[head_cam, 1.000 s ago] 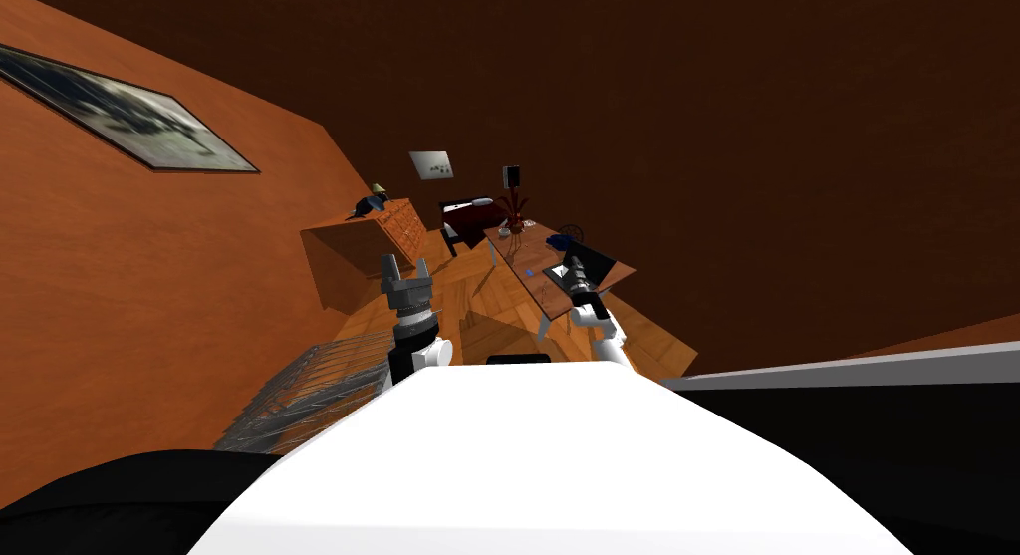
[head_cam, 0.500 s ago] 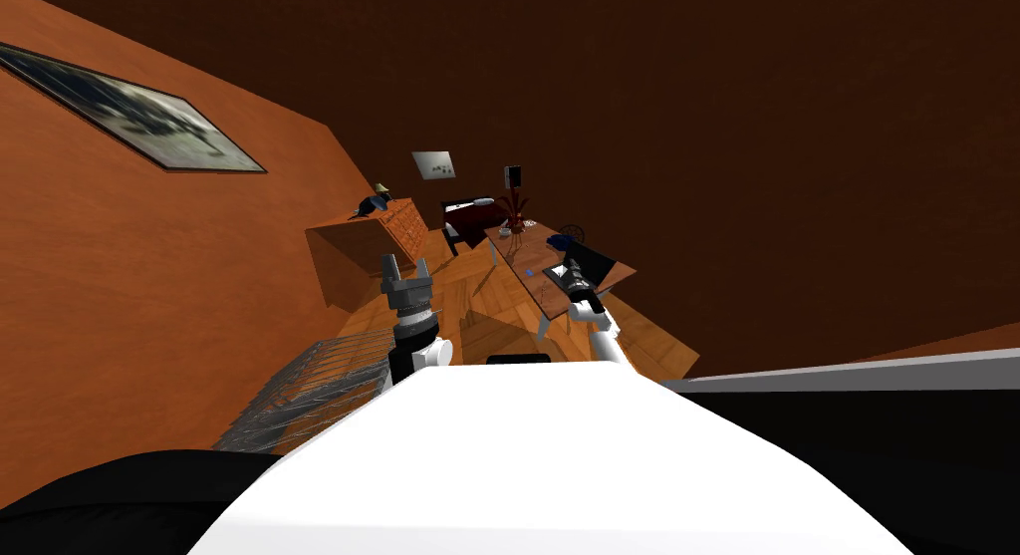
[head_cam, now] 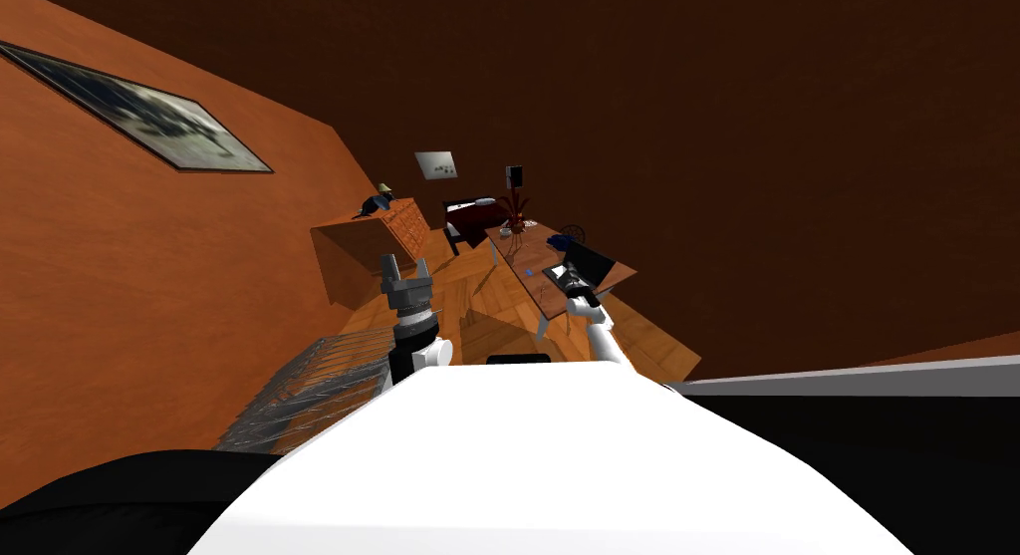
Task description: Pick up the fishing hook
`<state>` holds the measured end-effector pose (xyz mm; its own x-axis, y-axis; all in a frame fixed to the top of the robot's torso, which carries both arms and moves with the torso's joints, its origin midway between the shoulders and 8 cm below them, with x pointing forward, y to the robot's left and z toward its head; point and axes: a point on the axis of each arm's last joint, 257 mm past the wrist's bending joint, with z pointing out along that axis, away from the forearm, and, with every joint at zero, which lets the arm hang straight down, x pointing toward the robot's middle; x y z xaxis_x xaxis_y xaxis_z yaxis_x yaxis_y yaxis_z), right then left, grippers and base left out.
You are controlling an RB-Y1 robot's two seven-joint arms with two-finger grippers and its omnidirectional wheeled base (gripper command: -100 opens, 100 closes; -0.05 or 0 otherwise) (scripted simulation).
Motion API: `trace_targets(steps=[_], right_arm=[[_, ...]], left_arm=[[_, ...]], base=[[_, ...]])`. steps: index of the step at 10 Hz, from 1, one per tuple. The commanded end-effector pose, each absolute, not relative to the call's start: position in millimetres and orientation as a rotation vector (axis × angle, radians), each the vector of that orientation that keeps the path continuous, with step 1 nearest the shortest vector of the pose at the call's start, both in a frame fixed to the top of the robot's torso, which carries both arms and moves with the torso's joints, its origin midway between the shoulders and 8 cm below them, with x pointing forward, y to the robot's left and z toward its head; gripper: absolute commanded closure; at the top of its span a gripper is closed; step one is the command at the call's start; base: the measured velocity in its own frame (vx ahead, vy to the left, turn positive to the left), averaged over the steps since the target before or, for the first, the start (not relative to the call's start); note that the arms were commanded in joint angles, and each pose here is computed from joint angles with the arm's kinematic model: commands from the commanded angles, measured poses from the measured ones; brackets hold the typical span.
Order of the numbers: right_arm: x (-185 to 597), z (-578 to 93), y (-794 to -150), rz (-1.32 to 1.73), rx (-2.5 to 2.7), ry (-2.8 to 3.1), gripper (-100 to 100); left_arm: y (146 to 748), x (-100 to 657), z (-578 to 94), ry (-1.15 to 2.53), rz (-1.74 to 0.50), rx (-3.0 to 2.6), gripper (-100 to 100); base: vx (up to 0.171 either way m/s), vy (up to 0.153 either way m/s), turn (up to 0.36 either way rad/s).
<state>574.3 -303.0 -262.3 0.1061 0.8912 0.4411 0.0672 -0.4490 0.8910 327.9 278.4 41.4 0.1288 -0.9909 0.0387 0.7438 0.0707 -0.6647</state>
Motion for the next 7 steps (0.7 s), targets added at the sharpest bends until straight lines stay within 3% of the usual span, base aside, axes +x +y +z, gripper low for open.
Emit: trace_targets(steps=[1,7], right_arm=[[584.3,-269.9,-303.1,1.441,1.726,0.933,-100],[592.0,-316.5,-304.6,1.408,1.917,0.915,-100]], left_arm=[[278.4,327.9,41.4,0.493,-1.387,-0.623,0],[278.4,327.9,41.4,0.493,-1.387,-0.623,0]], base=[[-0.003,-0.031,0.026],[0.0,-0.024,0.02]])
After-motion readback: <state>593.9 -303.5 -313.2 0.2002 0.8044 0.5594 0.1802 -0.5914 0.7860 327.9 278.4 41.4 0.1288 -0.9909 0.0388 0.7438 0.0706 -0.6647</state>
